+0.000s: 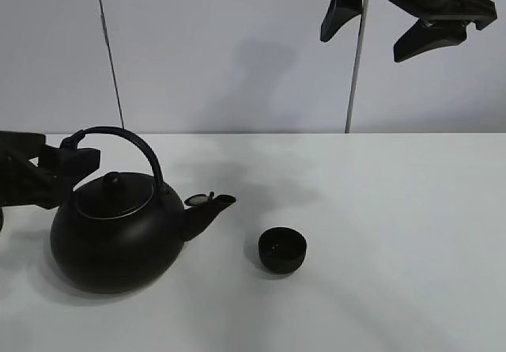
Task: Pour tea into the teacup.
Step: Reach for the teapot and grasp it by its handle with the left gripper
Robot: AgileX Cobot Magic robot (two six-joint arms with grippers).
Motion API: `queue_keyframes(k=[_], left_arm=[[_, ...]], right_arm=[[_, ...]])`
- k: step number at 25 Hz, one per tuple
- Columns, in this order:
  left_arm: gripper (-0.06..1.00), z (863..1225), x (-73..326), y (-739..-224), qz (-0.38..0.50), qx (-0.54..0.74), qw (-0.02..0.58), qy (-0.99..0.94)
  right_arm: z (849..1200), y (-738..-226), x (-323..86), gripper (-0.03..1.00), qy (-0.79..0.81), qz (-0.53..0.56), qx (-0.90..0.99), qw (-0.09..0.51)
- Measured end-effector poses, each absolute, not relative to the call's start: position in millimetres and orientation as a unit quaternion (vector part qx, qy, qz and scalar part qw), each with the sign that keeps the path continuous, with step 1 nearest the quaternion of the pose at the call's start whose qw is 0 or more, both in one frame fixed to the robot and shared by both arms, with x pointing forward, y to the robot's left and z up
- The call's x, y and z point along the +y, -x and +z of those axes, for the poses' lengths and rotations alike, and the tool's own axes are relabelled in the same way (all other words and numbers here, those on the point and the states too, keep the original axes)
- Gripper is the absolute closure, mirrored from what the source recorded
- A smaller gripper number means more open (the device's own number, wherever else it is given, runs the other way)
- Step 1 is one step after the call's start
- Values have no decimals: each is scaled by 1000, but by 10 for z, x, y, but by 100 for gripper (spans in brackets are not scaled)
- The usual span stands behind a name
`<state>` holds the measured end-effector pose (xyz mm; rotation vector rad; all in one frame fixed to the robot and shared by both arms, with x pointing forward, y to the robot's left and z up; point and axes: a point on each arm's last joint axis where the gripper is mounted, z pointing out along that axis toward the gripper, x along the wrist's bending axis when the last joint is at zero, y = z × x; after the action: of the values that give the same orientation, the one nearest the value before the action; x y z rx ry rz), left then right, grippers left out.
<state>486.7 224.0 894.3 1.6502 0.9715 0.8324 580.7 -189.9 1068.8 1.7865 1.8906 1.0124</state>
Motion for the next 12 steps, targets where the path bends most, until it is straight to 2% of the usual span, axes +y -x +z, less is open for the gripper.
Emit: queue_keyframes(k=[5,8,12], left_arm=[[44,8841,2239,-4874,334,410,493,-691],[56,8838,2217,-4907,335,399,495,-696],[81,8867,2150,-4960,334,360,504,-710]], right_arm=[[10688,-5807,-1899,35,-630,357,667,174],[10688,-5807,-1899,35,-630,357,667,174],[10688,-5807,-1899,35,-630,357,667,174]])
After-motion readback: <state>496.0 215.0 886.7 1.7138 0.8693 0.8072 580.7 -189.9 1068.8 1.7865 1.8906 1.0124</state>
